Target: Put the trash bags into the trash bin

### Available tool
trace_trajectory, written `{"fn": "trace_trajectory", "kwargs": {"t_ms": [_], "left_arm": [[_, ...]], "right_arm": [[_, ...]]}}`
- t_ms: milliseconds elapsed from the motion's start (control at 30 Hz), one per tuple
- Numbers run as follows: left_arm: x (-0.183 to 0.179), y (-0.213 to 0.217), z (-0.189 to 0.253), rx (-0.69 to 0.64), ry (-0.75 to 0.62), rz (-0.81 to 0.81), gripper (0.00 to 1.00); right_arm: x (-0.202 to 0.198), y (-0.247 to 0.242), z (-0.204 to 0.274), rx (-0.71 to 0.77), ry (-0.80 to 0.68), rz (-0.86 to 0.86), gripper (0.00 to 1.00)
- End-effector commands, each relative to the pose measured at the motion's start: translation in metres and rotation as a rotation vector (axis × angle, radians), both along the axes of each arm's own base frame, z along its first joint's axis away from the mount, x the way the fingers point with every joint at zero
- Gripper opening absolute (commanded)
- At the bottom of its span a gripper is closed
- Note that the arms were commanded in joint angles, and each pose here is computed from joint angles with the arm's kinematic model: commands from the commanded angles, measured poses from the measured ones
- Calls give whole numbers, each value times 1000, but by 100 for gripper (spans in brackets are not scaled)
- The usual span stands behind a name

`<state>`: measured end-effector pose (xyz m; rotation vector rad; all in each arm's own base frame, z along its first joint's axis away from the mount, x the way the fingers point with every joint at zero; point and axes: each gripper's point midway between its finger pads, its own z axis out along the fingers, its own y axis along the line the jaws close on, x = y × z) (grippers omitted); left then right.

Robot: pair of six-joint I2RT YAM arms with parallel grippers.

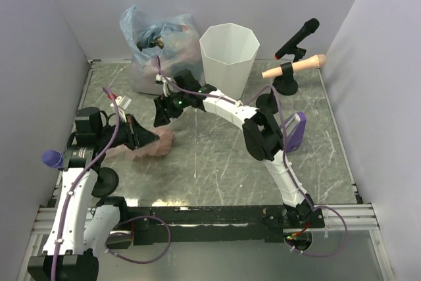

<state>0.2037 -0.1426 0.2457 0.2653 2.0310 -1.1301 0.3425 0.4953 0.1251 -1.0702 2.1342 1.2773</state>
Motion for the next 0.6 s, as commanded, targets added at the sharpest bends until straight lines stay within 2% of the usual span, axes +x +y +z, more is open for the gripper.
{"fn": "trace_trajectory", "kwargs": {"t_ms": [0, 67, 167, 333, 367, 433, 567], "left_arm": [[-9, 1, 30, 40, -78, -25, 1], [-13, 2, 32, 67, -90, -38, 1], [-13, 6, 29, 93, -89, -13, 1], [-8, 14, 28, 138, -105, 33, 1], [-4, 17, 27, 154, -110, 58, 0], [9, 28, 30, 196, -121, 131, 1], [46, 43, 53, 233, -196, 243, 1]], "right_arm": [[2, -23, 41, -19, -109, -49, 87], [-12, -28, 22, -48, -62, -28, 91], [-24, -27, 3, -92, -16, -29, 91], [-52, -21, -29, -144, 86, -6, 89], [-57, -20, -33, -147, 104, 2, 85], [-61, -21, -38, -156, 115, 1, 67], [-41, -36, -17, -131, 76, -57, 21]]}}
